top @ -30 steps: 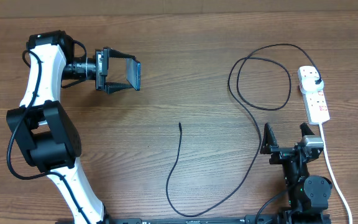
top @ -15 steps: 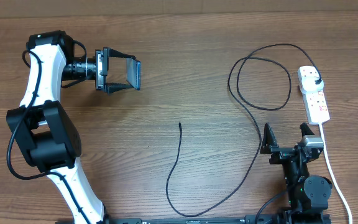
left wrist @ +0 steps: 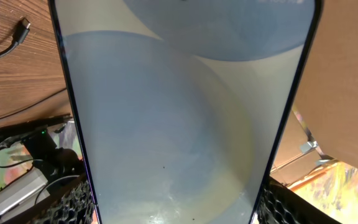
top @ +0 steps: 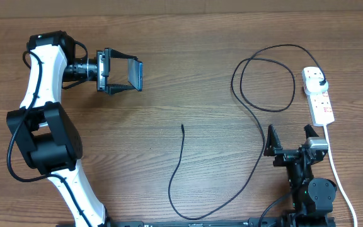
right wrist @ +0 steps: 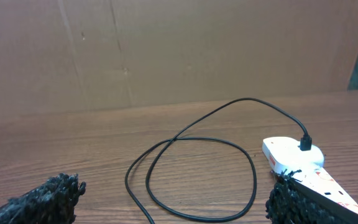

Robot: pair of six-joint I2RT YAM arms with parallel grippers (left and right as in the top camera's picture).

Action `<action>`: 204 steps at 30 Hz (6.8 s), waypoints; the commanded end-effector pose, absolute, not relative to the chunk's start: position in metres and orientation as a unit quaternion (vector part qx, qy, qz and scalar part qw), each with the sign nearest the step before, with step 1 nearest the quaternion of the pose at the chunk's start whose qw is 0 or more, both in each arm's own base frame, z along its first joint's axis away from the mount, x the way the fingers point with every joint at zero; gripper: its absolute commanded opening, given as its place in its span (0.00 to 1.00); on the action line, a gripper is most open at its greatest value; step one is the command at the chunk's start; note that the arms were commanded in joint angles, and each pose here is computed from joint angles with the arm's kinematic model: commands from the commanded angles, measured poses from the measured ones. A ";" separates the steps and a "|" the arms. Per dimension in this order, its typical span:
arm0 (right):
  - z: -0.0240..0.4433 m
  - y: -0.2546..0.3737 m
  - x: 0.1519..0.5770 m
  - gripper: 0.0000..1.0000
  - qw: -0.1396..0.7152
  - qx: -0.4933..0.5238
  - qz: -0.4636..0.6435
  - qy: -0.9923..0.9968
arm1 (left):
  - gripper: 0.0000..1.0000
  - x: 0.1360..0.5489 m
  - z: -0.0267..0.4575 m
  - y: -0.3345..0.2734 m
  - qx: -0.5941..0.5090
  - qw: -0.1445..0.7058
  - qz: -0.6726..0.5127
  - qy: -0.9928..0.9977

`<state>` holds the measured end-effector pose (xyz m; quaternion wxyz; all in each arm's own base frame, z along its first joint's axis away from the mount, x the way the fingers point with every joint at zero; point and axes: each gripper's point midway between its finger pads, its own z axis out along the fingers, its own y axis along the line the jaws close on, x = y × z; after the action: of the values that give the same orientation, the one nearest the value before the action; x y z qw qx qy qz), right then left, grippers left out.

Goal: Plug charger to phone and switch on socket

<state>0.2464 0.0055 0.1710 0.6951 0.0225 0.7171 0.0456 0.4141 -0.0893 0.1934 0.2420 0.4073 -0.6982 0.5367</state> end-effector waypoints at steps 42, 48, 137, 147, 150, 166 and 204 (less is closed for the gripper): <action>0.170 0.006 0.246 1.00 0.697 0.023 0.045 0.715 | 0.04 0.411 0.176 -0.084 0.410 0.225 0.480 -0.742; 0.170 0.006 0.246 1.00 0.697 0.023 0.045 0.715 | 0.04 0.409 0.173 -0.089 0.385 0.213 0.477 -0.761; 0.197 0.128 0.319 1.00 0.173 0.121 0.453 0.866 | 0.04 0.391 0.139 -0.147 0.390 0.239 0.346 -0.819; 0.195 0.135 0.318 1.00 0.170 0.118 0.447 0.870 | 0.05 0.386 0.134 -0.176 0.447 0.266 0.303 -0.799; 0.189 0.147 0.315 1.00 0.171 0.102 0.427 0.882 | 0.04 0.383 0.134 -0.187 0.451 0.273 0.296 -0.797; 0.175 0.186 0.307 1.00 0.171 0.061 0.387 0.904 | 0.04 0.359 0.129 -0.248 0.424 0.282 0.266 -0.818; 0.157 0.161 0.320 0.76 0.196 0.120 0.312 0.922 | 0.04 0.336 0.141 -0.338 0.397 0.303 0.295 -0.814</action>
<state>0.3136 0.1614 0.1497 0.1821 0.1174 0.9242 0.3146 0.3395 -0.3231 0.1274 0.2816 0.3995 -0.8268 0.2784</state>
